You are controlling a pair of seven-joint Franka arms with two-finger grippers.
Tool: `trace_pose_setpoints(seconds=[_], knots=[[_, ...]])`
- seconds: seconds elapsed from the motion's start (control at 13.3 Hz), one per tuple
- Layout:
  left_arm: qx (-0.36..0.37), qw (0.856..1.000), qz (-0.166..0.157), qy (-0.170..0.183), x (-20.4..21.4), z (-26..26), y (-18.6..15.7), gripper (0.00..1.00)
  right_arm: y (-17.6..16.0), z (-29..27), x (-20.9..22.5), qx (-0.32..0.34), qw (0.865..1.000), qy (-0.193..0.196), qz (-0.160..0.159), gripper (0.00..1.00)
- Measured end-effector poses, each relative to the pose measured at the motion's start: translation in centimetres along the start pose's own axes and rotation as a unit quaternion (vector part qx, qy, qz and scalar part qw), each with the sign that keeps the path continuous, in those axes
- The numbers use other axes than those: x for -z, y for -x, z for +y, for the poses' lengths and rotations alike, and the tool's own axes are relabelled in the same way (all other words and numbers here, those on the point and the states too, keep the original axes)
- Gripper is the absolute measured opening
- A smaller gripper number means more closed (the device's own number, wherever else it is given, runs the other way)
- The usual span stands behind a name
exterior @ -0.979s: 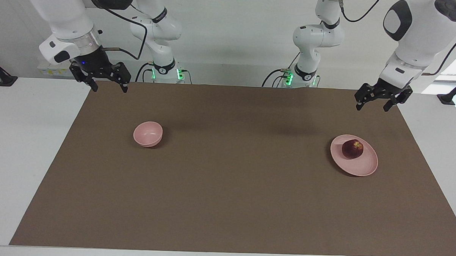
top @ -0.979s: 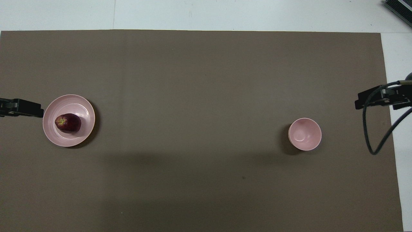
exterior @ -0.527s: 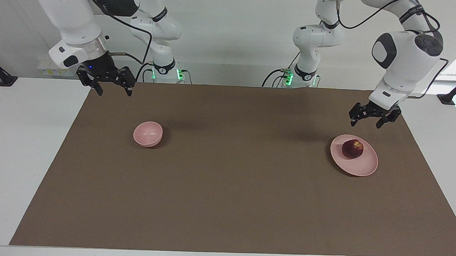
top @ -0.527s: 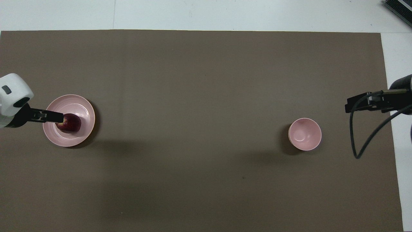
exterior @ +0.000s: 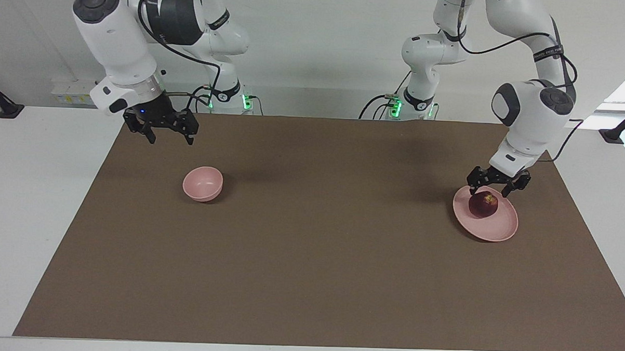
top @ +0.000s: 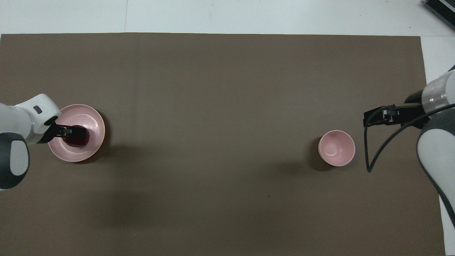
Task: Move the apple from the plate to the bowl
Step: 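Lower the left gripper onto the apple on the pink plate and grasp it, then lift the apple with the left gripper while the right gripper approaches it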
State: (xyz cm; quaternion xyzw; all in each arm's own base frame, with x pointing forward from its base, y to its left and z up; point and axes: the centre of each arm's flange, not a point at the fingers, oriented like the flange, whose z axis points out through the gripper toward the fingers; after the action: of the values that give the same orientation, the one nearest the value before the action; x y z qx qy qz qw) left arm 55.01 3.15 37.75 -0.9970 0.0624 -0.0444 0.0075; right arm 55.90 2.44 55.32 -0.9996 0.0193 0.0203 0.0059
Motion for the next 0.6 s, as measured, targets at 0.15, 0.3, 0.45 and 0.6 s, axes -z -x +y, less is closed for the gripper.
trace_pose_setpoints(seconds=[0.15, 0.3, 0.45, 0.6], knots=[[0.008, 1.000, 0.000, 0.000, -2.2, -0.9, -0.1, 1.00, -0.1, -1.4, -2.2, -0.008, 1.000, -0.002, 0.000, 1.00], [0.012, 1.000, -0.005, 0.001, -3.6, -1.4, 0.0, 1.00, -0.3, -2.8, -4.7, -0.023, 1.000, -0.009, -0.002, 1.00], [0.014, 1.000, -0.009, 0.002, -3.9, -1.6, 0.1, 0.97, -0.8, -4.3, -7.1, -0.036, 0.999, -0.013, -0.003, 1.00], [0.013, 1.000, -0.009, 0.002, -4.0, -1.5, 0.1, 0.87, -1.2, -6.2, -8.8, -0.045, 0.999, -0.014, -0.005, 1.00]])
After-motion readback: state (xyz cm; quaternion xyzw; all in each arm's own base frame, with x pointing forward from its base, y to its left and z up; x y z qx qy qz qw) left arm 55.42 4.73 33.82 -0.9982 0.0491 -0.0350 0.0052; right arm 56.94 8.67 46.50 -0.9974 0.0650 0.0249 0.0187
